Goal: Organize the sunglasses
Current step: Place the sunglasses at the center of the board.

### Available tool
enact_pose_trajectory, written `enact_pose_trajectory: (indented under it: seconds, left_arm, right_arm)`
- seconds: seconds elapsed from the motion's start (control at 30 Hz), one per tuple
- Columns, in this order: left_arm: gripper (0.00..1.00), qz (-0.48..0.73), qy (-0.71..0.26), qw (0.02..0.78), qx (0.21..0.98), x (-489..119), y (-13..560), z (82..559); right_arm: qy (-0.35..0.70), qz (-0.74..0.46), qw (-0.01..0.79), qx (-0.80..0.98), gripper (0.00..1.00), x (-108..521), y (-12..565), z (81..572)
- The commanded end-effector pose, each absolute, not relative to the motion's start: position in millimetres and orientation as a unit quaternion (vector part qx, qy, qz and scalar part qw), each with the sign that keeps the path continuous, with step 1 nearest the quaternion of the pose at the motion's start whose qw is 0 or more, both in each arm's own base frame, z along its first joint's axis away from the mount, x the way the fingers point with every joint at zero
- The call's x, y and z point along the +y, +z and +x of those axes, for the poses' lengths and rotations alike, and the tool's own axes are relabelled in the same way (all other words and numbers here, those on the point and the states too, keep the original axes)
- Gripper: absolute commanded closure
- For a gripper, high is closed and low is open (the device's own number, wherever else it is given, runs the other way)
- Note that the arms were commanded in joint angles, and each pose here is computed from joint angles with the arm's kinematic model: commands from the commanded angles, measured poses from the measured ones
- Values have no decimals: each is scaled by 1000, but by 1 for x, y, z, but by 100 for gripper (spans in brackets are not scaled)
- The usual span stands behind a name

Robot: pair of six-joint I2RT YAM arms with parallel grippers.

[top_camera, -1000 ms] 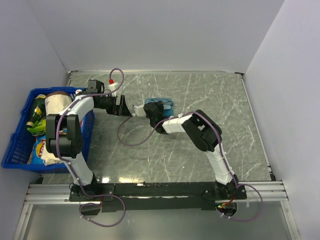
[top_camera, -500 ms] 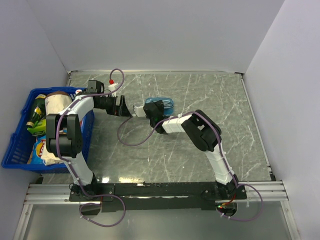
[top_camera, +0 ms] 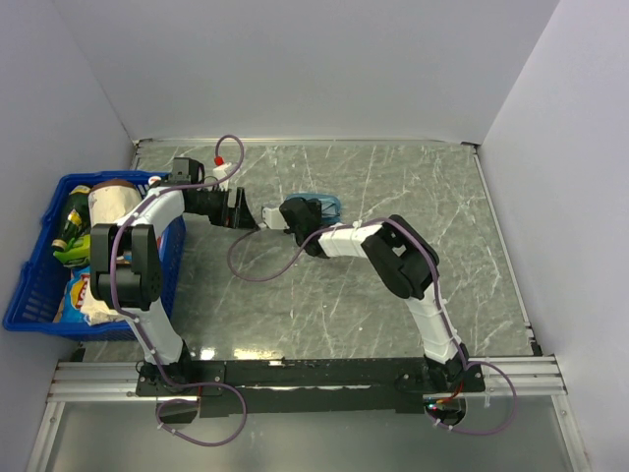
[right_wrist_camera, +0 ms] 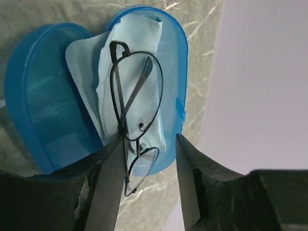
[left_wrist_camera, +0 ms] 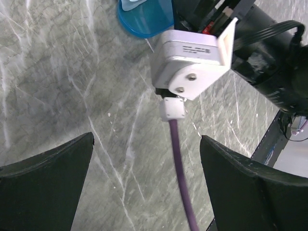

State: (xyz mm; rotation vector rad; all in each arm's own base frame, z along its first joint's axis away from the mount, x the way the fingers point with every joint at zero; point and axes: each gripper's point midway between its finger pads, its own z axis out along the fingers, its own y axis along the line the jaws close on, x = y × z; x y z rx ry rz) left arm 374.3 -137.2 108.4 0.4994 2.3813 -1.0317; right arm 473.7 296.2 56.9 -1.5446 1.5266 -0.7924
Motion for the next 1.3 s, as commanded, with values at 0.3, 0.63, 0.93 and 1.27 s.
enact_pose_trajectory:
  seconds: [0.3,0.63,0.93,1.27]
  left_arm:
    - [4,196,-392,255,862,-139,114,378]
    - [3,194,-392,254,863,-139,114,378]
    - [3,193,-394,252,863,-139,113,378]
    - [4,194,-397,250,862,-140,113,377]
  right_arm:
    - [-214,-613,402,645,26,301,98,463]
    - [-199,-599,431,645,21,299,125,467]
    - [-220,-586,446,639,20,293,137,479]
    - [-237,-573,469,629,20,290,155,488]
